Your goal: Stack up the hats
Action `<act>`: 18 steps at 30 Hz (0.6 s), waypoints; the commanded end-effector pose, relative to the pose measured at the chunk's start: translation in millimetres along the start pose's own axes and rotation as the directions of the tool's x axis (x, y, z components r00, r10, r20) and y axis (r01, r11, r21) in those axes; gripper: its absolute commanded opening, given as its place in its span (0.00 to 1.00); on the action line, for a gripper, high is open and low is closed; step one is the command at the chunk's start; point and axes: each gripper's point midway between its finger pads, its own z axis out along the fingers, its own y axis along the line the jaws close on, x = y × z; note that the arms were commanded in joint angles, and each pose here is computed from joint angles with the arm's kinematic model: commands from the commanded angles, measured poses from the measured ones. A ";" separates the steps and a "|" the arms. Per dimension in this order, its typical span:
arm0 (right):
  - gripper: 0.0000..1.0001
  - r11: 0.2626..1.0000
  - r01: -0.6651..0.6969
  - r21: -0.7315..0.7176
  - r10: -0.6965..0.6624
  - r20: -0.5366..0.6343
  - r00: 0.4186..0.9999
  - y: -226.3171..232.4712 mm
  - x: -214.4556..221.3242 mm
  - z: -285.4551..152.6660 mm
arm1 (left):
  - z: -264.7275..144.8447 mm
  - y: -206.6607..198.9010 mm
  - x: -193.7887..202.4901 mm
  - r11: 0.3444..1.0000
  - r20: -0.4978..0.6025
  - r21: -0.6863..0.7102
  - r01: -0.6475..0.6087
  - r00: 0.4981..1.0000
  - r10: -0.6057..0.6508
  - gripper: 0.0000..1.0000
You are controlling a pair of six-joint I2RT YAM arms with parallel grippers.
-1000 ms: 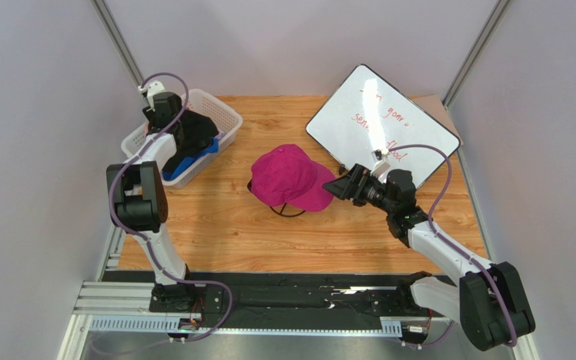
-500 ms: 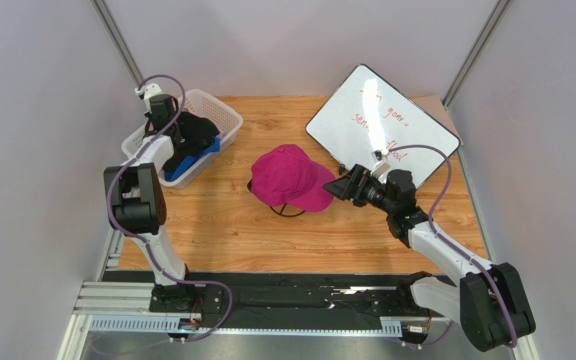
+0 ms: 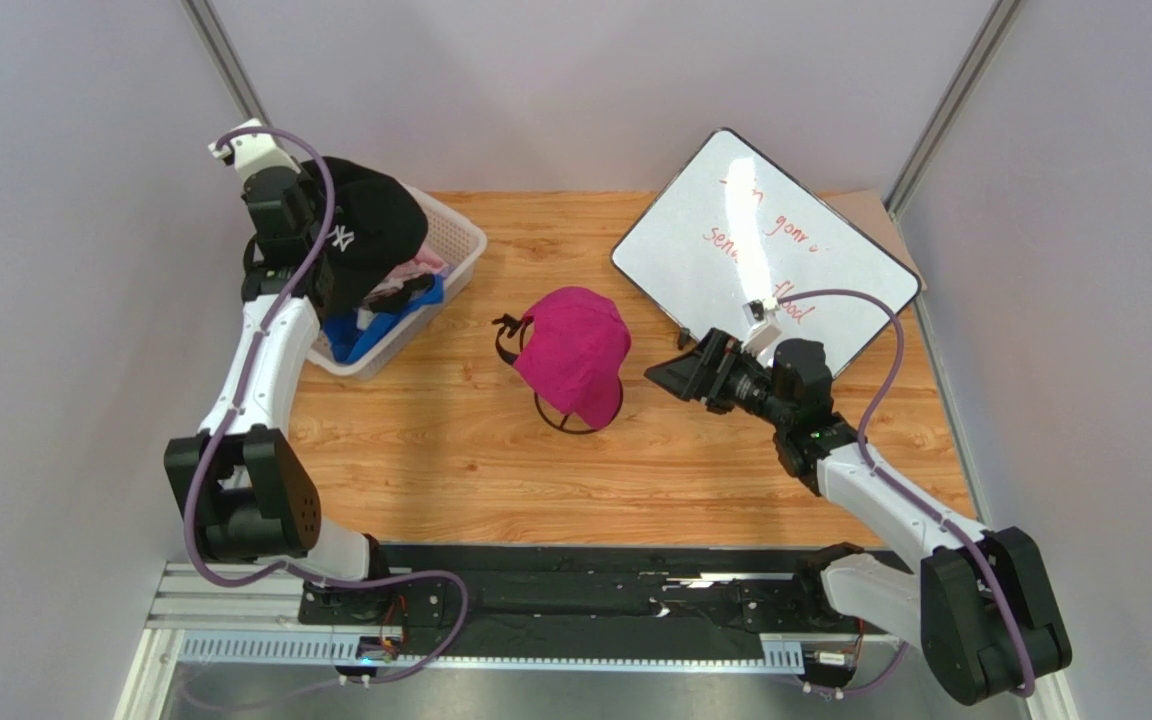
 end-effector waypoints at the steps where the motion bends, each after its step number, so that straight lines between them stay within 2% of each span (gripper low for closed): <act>1: 0.88 0.997 0.059 -0.052 -0.057 0.050 0.997 20.3 -18.5 -1.6 | -15.8 -14.6 -24.0 0.997 0.033 0.075 0.028 0.999 -0.030 0.00; 9: 0.88 0.997 0.058 -0.057 -0.055 0.048 0.997 21.6 -18.0 -2.4 | -42.7 -36.8 -36.6 0.988 0.046 0.154 0.016 0.999 -0.023 0.00; 18: 0.89 0.992 0.119 -0.050 -0.115 0.075 0.990 34.0 -25.4 -15.0 | -105.6 -88.1 -71.7 0.951 0.116 0.306 -0.046 0.993 0.010 0.00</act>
